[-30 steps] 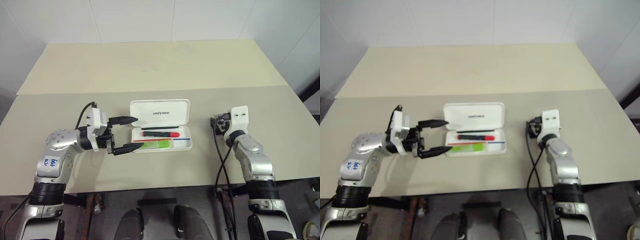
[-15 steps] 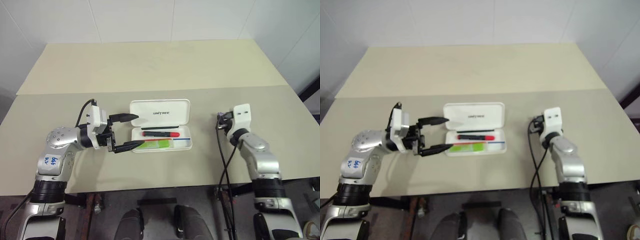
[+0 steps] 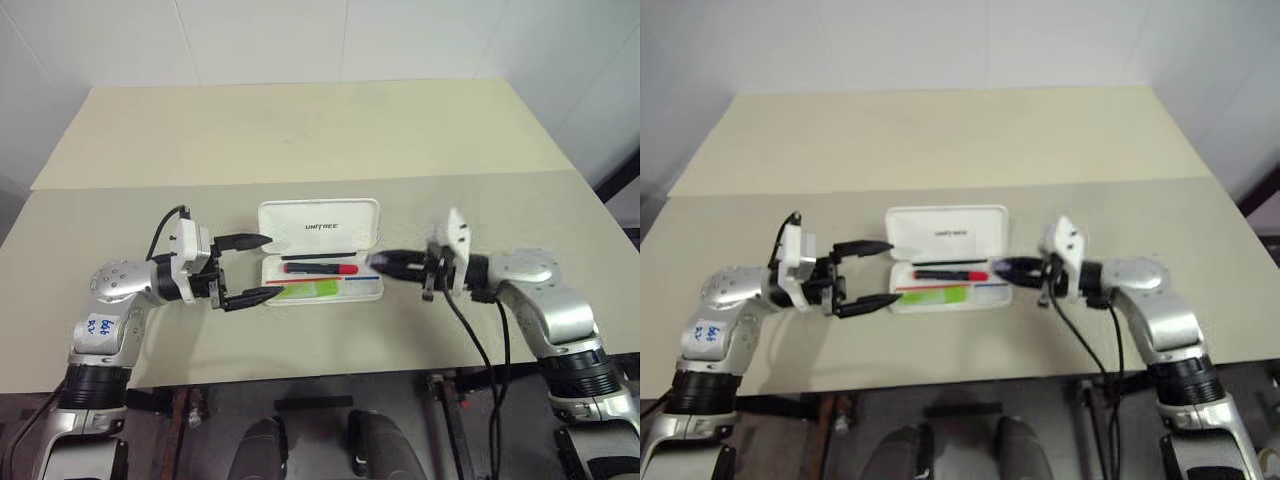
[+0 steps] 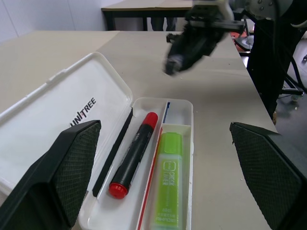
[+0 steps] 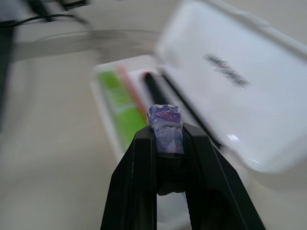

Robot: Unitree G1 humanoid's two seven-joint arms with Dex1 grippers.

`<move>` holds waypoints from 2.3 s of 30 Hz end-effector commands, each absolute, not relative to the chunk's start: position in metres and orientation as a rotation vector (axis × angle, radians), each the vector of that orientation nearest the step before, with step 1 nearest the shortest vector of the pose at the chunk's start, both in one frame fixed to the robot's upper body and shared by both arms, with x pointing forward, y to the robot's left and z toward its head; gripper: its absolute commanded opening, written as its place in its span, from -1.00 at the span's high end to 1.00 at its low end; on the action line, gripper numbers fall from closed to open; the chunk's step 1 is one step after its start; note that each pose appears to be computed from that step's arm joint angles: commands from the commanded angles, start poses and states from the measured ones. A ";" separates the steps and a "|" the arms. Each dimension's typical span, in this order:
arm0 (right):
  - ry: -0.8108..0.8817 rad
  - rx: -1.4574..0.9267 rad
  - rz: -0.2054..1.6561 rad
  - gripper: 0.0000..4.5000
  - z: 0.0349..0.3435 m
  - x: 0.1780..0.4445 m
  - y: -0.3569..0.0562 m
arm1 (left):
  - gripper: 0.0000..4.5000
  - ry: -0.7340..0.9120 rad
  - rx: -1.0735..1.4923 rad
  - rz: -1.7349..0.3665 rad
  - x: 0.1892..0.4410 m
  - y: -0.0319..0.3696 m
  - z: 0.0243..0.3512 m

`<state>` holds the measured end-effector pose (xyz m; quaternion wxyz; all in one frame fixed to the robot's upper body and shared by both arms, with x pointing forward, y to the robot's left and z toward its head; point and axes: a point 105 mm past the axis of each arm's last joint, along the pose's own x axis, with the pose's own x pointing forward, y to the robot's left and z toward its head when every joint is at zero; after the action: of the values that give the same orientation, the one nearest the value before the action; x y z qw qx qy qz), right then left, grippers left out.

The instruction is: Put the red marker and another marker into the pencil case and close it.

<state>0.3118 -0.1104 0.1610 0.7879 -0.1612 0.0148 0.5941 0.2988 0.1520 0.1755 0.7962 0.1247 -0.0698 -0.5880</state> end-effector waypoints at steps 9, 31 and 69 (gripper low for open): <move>0.000 -0.470 1.457 0.83 0.149 0.324 -0.088 | -1.00 -0.167 0.292 -1.250 0.294 0.157 0.181; 0.058 -0.469 1.445 0.67 0.135 0.337 -0.105 | -1.00 -0.174 0.304 -1.230 0.296 0.159 0.187; -0.132 -0.460 1.108 -1.00 0.216 0.303 -0.200 | -0.30 -0.155 0.248 -1.154 0.291 0.197 0.187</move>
<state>0.3057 -0.1967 0.2008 0.8237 -0.2052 -0.0357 0.5274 0.2933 0.1918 0.1743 0.8281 0.1107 -0.0495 -0.5474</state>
